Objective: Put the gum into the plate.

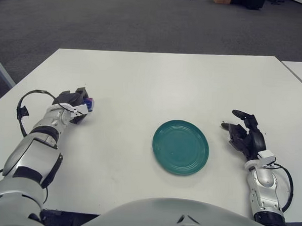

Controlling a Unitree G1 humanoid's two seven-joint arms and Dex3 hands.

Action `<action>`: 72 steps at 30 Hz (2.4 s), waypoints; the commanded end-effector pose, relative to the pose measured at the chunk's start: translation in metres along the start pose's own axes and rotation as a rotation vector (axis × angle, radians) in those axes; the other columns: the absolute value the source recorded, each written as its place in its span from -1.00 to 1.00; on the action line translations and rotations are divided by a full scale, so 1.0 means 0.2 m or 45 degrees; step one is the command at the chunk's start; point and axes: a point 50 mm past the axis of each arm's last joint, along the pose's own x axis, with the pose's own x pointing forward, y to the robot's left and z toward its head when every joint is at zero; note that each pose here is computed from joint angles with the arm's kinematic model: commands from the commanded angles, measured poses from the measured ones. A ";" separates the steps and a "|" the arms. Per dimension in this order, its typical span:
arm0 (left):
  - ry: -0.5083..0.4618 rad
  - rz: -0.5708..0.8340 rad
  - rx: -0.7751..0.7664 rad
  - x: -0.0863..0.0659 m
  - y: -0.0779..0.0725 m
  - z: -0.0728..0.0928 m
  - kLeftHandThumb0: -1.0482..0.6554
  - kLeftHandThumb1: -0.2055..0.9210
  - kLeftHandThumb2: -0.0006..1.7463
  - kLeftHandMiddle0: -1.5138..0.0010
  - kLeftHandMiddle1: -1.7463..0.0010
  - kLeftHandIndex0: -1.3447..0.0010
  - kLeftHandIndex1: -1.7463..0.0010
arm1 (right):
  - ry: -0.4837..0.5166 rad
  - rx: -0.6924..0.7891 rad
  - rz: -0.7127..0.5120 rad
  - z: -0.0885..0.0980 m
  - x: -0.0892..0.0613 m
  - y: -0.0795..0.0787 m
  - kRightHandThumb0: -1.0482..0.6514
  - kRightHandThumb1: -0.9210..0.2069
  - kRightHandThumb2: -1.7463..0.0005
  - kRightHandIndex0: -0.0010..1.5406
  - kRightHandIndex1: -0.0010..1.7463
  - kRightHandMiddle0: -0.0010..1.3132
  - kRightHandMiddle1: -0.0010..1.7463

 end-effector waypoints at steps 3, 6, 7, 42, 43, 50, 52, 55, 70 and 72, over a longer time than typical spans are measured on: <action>0.044 -0.186 -0.012 -0.04 -0.12 -0.04 0.23 -0.25 0.63 0.04 -0.90 0.32 -1.00 | 0.349 0.008 -0.016 -0.26 -0.21 0.02 -0.28 -0.88 0.20 -0.24 -0.19 -1.00 0.12; 0.040 -0.180 -0.019 -0.03 -0.12 -0.04 0.23 -0.26 0.63 0.04 -0.91 0.32 -1.00 | 0.351 0.007 -0.018 -0.26 -0.21 0.02 -0.28 -0.88 0.20 -0.24 -0.19 -1.00 0.12; 0.039 -0.178 -0.021 -0.03 -0.12 -0.04 0.23 -0.26 0.63 0.04 -0.91 0.32 -1.00 | 0.351 0.007 -0.018 -0.26 -0.20 0.02 -0.28 -0.88 0.20 -0.24 -0.19 -1.00 0.12; -0.841 0.471 -0.078 -0.37 0.73 0.43 0.23 -0.37 0.72 0.01 -0.94 0.23 -1.00 | 0.354 -0.028 -0.014 -0.25 -0.20 -0.02 -0.25 -0.81 0.13 -0.24 -0.11 -1.00 0.14; -0.867 0.478 -0.082 -0.39 0.73 0.46 0.23 -0.39 0.73 0.01 -0.94 0.22 -1.00 | 0.352 -0.029 -0.014 -0.25 -0.20 -0.01 -0.26 -0.81 0.13 -0.25 -0.12 -1.00 0.14; -0.931 0.474 -0.153 -0.44 0.70 0.52 0.23 -0.42 0.75 -0.02 -0.92 0.20 -1.00 | 0.349 -0.029 -0.019 -0.26 -0.20 0.01 -0.23 -0.78 0.11 -0.22 -0.09 -1.00 0.13; -0.948 0.456 -0.180 -0.45 0.67 0.56 0.23 -0.42 0.75 -0.02 -0.92 0.20 -1.00 | 0.348 -0.029 -0.021 -0.26 -0.20 0.01 -0.23 -0.76 0.10 -0.22 -0.07 -1.00 0.13; -0.979 0.436 -0.210 -0.47 0.63 0.60 0.23 -0.42 0.75 -0.02 -0.93 0.20 -1.00 | 0.347 -0.029 -0.025 -0.25 -0.20 0.02 -0.22 -0.73 0.08 -0.22 -0.06 -1.00 0.13; -1.239 0.313 -0.208 -0.62 0.47 0.87 0.23 -0.40 0.76 0.02 -0.99 0.21 -1.00 | 0.340 0.006 -0.017 -0.24 -0.22 0.07 -0.29 -0.78 0.13 -0.28 -0.12 -1.00 0.14; -1.255 0.294 -0.197 -0.63 0.46 0.89 0.23 -0.45 0.79 0.00 -1.00 0.18 -1.00 | 0.332 0.007 -0.016 -0.23 -0.22 0.08 -0.29 -0.78 0.14 -0.28 -0.12 -1.00 0.14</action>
